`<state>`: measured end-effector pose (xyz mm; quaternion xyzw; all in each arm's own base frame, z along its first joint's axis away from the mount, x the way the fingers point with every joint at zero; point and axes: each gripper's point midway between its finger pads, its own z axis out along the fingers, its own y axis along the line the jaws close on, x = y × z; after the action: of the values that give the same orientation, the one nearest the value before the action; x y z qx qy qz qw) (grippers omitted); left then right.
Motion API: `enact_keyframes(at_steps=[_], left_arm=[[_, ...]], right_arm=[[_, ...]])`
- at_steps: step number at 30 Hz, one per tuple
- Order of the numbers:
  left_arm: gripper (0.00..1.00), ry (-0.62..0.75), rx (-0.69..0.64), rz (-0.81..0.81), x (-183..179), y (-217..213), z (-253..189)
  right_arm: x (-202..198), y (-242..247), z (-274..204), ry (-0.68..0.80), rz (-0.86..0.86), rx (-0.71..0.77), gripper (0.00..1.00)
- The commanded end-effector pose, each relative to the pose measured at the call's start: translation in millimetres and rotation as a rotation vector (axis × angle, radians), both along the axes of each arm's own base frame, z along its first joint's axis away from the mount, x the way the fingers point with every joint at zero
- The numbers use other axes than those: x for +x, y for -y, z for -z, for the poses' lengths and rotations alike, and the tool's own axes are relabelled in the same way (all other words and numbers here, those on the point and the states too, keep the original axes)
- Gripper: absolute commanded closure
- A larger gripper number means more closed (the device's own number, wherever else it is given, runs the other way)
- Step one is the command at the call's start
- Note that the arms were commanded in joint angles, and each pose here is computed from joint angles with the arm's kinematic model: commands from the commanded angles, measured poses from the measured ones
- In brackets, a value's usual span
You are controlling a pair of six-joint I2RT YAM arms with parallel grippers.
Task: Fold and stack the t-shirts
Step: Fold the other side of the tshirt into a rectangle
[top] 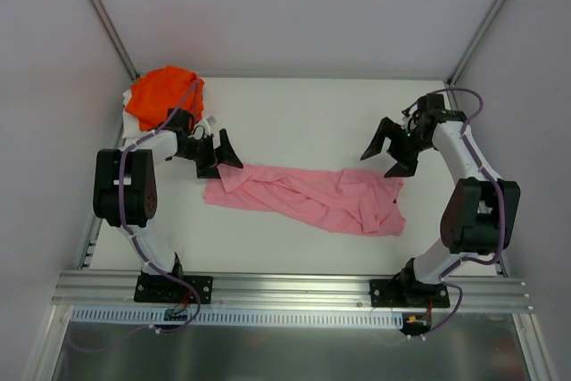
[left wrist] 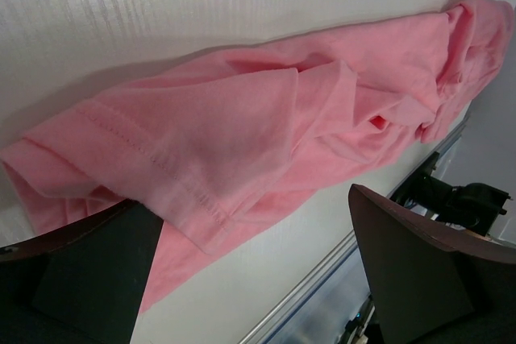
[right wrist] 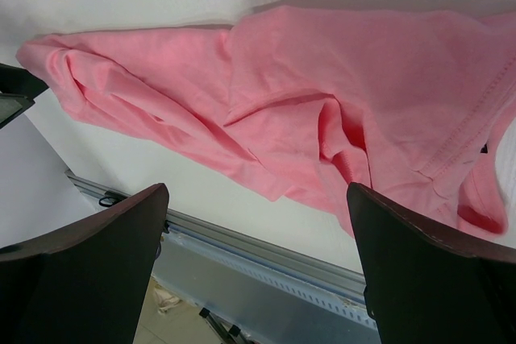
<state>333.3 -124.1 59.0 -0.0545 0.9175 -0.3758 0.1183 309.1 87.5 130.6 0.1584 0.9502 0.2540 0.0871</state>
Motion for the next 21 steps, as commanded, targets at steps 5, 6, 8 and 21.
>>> enact_keyframes(at_steps=[5,6,8,21], left_arm=[[0.01,0.036,-0.046,0.04,11,20,-9],[0.01,0.038,-0.057,0.045,11,23,-11],[0.01,0.037,-0.087,0.064,8,29,-17],[1.0,0.064,-0.045,0.112,-15,24,-36]], right_arm=[[-3,1,-16,0.042,-0.001,-0.012,0.01],[-3,1,-16,0.042,-0.002,-0.012,0.01],[-1,1,-17,0.045,-0.002,-0.014,0.01],[4,0,-16,0.042,-0.004,-0.006,0.01]])
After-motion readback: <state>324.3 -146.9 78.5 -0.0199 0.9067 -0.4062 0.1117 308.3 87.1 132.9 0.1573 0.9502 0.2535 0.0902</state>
